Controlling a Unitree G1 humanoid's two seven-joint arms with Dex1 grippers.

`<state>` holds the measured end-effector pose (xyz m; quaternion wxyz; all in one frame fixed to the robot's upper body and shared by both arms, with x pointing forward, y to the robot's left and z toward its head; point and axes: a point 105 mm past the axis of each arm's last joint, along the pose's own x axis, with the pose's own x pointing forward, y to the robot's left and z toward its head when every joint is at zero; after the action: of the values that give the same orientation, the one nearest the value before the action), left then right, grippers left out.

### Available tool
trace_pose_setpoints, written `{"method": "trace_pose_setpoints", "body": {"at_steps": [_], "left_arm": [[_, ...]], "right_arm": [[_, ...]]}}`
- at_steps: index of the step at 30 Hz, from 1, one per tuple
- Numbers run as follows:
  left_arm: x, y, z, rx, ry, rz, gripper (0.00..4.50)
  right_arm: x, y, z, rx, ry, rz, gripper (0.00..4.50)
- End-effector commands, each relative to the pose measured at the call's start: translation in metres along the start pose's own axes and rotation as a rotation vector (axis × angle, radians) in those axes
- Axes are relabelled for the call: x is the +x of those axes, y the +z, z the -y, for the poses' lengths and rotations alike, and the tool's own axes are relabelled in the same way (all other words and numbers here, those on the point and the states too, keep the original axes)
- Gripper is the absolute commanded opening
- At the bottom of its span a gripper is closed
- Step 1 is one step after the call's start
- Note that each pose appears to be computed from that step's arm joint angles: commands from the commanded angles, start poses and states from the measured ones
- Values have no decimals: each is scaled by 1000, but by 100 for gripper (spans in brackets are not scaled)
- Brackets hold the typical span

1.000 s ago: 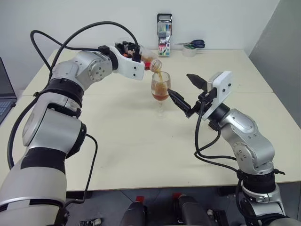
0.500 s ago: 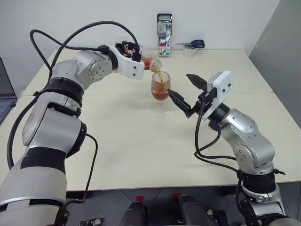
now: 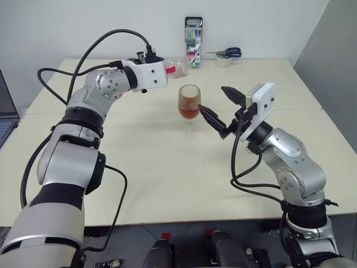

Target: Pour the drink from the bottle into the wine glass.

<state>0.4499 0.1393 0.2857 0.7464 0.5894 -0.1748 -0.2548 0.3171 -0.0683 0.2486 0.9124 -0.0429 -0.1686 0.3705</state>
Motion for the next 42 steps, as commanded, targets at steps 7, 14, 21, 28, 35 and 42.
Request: {"method": "trace_pose_setpoints", "body": {"at_steps": [7, 14, 21, 28, 35, 42], "left_arm": [[-26, -30, -27, -505, 332, -57, 166], [-71, -78, 7, -986, 554, -178, 166], [-93, -94, 56, -1236, 557, -215, 166], [-101, -103, 95, -1287, 518, -231, 166], [-99, -105, 114, -1290, 492, -248, 166], [-96, -110, 121, -1294, 503, -262, 166]], "right_arm": [[-10, 10, -18, -45, 168, 19, 450], [-47, -4, -43, -17, 426, -82, 450], [-52, -7, -57, 30, 508, -85, 450], [-46, -9, -56, 38, 485, -81, 450], [-43, -10, -51, 29, 440, -76, 450], [-40, -9, -48, 27, 423, -81, 450]]}}
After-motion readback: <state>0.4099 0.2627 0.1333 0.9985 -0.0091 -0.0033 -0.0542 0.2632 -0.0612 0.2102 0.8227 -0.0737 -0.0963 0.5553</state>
